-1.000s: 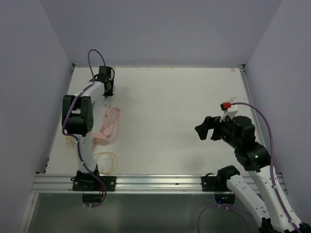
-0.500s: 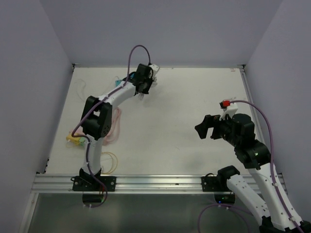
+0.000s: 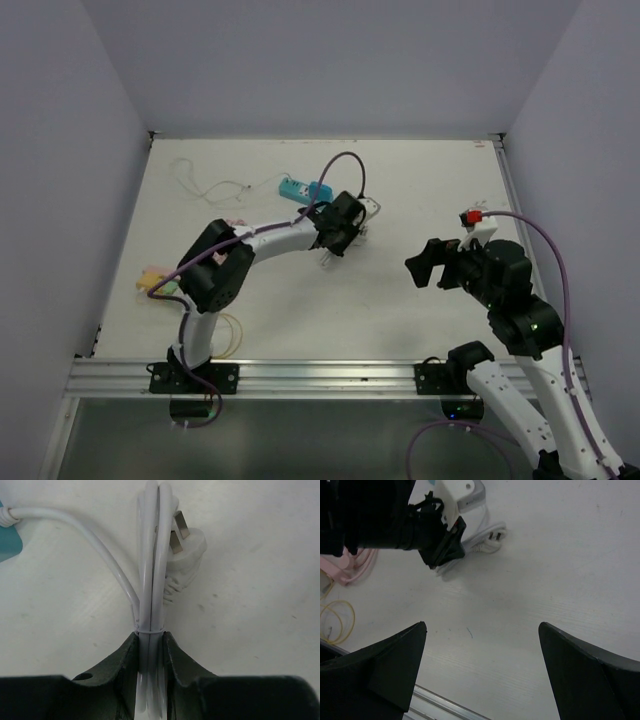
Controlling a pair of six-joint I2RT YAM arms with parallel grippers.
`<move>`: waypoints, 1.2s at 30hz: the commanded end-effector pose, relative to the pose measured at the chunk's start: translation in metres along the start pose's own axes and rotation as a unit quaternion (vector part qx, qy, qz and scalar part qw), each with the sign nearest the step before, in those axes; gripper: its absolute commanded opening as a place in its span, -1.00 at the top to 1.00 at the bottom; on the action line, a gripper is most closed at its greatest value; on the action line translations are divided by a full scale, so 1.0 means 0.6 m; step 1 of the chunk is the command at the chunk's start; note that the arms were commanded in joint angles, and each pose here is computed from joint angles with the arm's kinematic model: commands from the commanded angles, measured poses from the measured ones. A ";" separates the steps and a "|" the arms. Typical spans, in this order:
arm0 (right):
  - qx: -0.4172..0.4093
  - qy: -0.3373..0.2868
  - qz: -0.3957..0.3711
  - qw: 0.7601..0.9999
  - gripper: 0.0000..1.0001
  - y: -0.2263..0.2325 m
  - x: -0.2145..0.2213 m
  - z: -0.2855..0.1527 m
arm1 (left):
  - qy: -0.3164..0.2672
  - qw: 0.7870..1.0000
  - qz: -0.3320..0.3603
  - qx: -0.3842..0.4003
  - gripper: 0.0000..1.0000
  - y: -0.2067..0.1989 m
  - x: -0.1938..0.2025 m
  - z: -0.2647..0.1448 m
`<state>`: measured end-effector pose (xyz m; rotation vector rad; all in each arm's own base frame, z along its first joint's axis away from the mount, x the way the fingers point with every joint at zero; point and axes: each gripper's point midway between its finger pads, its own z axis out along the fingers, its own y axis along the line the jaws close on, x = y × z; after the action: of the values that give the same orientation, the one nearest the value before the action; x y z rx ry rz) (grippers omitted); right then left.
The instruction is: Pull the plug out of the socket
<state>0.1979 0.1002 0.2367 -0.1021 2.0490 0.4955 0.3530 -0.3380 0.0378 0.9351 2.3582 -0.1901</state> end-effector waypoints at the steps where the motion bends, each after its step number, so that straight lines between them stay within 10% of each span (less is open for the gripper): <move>1: 0.012 -0.031 0.001 0.999 -0.98 -0.001 -0.029 -0.019 | -0.022 0.998 0.028 0.060 1.00 -0.109 -0.001 -0.068; 8: 0.028 -0.033 -0.002 0.999 -0.98 -0.008 -0.035 -0.028 | -0.014 0.990 0.104 0.093 0.97 -0.226 0.081 -0.130; 16: 0.035 -0.034 -0.016 0.999 -0.98 -0.013 -0.036 -0.037 | -0.030 0.987 0.048 0.149 0.16 -0.267 0.134 -0.187; 21: 0.041 -0.037 -0.030 0.998 -0.98 -0.017 -0.043 -0.039 | -0.087 0.983 -0.001 0.160 -0.78 -0.261 0.099 -0.237; 36: -0.018 0.136 -0.023 0.990 -0.98 0.023 -0.005 0.092 | -0.172 0.918 -0.342 0.103 -0.79 -0.027 0.035 -0.244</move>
<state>0.2324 0.1158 0.2115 -0.2229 2.2965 0.4311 0.2394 -0.2840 0.1241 0.3002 2.2992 -0.6749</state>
